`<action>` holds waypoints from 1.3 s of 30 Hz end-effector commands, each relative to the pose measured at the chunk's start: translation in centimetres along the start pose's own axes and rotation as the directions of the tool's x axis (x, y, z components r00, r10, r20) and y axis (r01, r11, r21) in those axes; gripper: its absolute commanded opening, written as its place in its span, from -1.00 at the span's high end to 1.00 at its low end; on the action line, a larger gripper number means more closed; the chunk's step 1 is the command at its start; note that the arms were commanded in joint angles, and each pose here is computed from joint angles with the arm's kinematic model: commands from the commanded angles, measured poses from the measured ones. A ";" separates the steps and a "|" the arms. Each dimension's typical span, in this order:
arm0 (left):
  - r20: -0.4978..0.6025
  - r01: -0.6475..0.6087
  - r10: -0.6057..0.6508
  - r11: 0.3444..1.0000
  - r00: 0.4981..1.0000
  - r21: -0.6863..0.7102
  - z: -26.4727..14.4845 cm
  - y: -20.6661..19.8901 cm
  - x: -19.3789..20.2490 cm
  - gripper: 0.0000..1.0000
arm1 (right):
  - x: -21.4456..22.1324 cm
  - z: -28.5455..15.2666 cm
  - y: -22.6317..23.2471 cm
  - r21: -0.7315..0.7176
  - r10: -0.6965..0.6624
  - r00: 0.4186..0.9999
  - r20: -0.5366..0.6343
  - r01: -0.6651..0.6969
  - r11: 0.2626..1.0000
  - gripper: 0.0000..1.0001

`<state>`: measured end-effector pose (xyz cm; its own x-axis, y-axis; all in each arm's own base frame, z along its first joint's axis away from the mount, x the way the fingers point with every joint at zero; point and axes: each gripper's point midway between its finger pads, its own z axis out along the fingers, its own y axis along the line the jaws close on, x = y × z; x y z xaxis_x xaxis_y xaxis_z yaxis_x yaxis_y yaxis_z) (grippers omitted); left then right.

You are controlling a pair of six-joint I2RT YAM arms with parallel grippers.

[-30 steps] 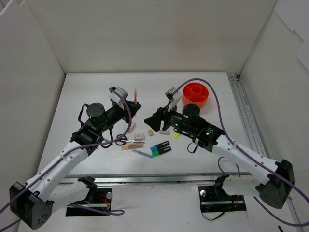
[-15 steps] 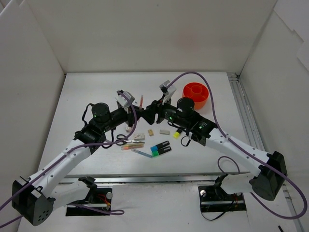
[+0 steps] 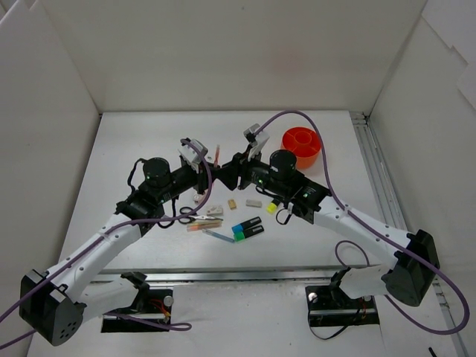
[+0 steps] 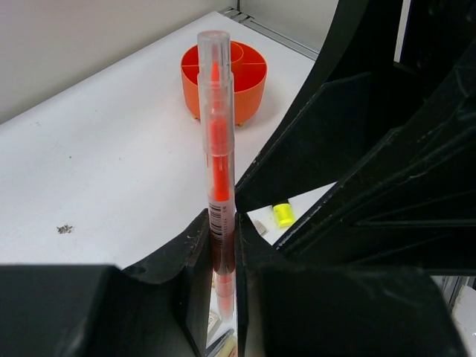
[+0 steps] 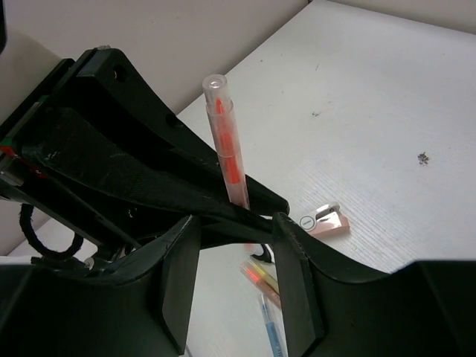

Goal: Sort the stationery into containers
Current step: Place the pen in the storage box.

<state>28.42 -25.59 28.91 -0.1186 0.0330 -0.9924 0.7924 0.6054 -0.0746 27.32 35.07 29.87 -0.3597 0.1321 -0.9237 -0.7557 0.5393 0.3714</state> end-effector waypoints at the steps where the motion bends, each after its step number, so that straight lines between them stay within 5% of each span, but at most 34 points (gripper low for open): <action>1: 0.041 -0.024 0.018 0.988 0.999 0.150 -0.4 -3.6 -1.5 1.00 | -8.8 -1.6 0.2 0.029 -0.028 0.956 0.291 0.021 0.999 0.20; 11: 0.033 -0.010 0.005 0.990 0.999 0.138 -1.1 -3.7 -0.9 1.00 | -10.5 -4.5 0.0 0.089 -0.080 0.954 0.288 0.057 0.994 0.21; 24: 0.017 0.000 -0.002 0.992 1.000 0.127 0.4 -3.1 -1.3 1.00 | -8.3 -2.9 1.6 -0.036 -0.056 0.979 0.197 0.064 0.997 0.01; 32: 0.043 0.009 -0.015 0.992 0.999 0.126 0.7 -3.0 -1.7 1.00 | -5.3 -0.7 -1.2 0.058 0.006 0.991 0.134 -0.014 0.998 -0.01; 39: 0.055 0.022 -0.027 0.996 0.998 0.092 1.3 -2.3 -2.3 1.00 | -3.1 0.7 -0.9 -0.011 0.095 0.990 0.102 -0.094 0.995 0.30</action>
<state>26.47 -27.39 25.40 -0.2324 0.0824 -0.9691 0.8319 0.5330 -0.1542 29.57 33.71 29.70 -0.4019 0.1823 -0.8974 -0.6873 0.5876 0.4271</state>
